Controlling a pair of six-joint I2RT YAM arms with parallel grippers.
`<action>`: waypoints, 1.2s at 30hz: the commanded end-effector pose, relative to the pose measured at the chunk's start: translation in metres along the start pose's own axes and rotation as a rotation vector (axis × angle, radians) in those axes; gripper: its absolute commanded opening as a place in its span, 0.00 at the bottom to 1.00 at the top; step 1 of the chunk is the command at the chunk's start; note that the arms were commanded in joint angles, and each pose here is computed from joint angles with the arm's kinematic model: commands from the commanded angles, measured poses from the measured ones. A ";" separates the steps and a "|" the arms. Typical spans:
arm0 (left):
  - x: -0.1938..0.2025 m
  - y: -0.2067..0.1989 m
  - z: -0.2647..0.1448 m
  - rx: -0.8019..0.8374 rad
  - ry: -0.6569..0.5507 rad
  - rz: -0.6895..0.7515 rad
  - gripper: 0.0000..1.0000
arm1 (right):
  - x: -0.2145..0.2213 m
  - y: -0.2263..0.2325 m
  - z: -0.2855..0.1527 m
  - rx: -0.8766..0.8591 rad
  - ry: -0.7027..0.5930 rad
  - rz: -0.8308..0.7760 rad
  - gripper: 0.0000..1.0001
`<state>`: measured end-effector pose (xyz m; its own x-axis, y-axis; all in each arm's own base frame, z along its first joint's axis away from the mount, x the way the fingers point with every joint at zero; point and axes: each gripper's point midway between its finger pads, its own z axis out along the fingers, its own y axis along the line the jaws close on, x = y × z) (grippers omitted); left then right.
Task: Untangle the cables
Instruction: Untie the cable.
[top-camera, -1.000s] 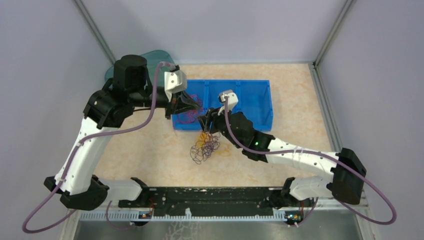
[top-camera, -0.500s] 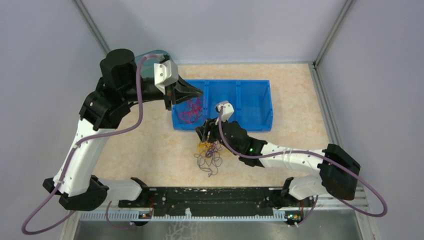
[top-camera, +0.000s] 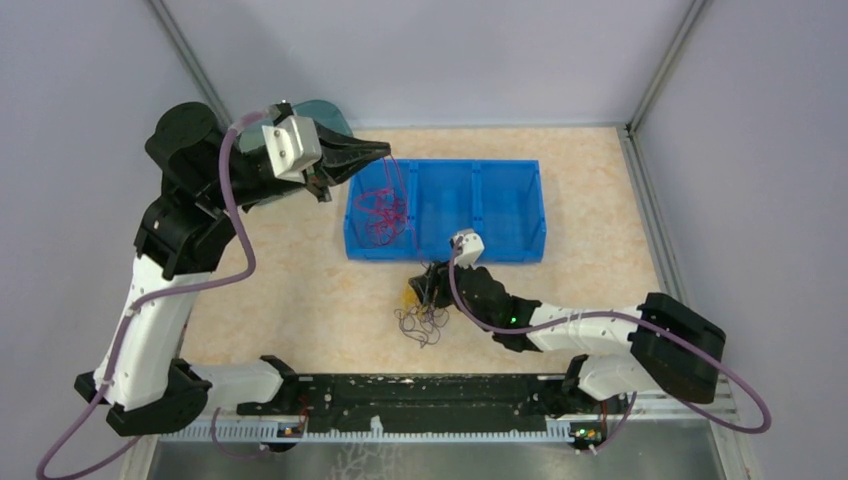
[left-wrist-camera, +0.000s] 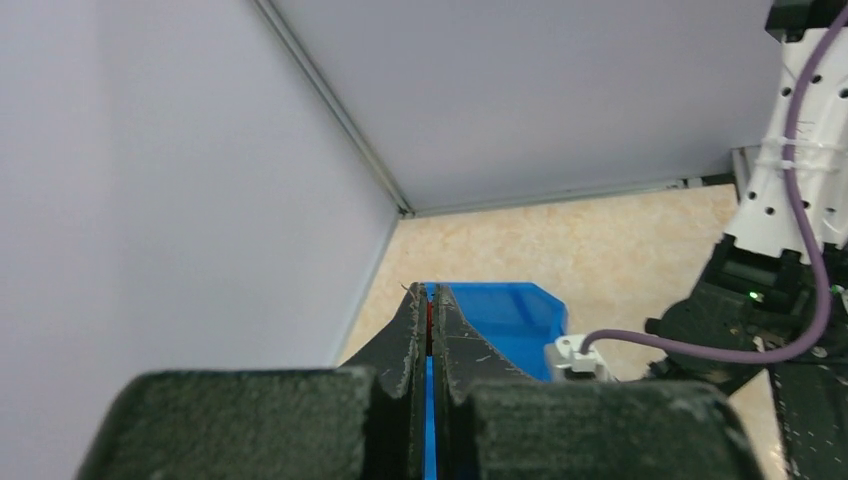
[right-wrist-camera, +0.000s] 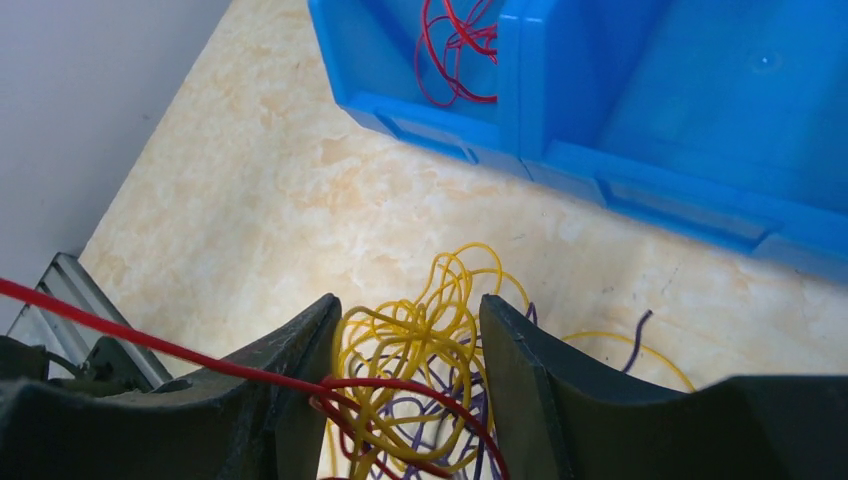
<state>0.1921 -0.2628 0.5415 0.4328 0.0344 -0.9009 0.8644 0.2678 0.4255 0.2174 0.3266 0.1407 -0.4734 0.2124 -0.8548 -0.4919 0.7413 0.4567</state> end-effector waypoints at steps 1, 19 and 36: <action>-0.060 0.020 -0.015 -0.111 -0.148 0.167 0.00 | -0.022 0.010 -0.009 -0.038 -0.094 0.076 0.54; -0.178 0.048 -0.075 -0.415 -0.537 0.435 0.00 | -0.002 -0.016 -0.023 0.008 -0.086 0.111 0.57; -0.244 0.061 -0.107 -0.568 -0.716 0.628 0.00 | 0.015 -0.047 -0.050 0.077 -0.067 0.134 0.56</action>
<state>0.1336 -0.1659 0.7600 0.9351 -0.1912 -0.2983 0.3293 0.7799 0.5323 0.1954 0.2655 0.0972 -0.5164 0.3013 -0.8016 -0.3677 0.7674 0.5253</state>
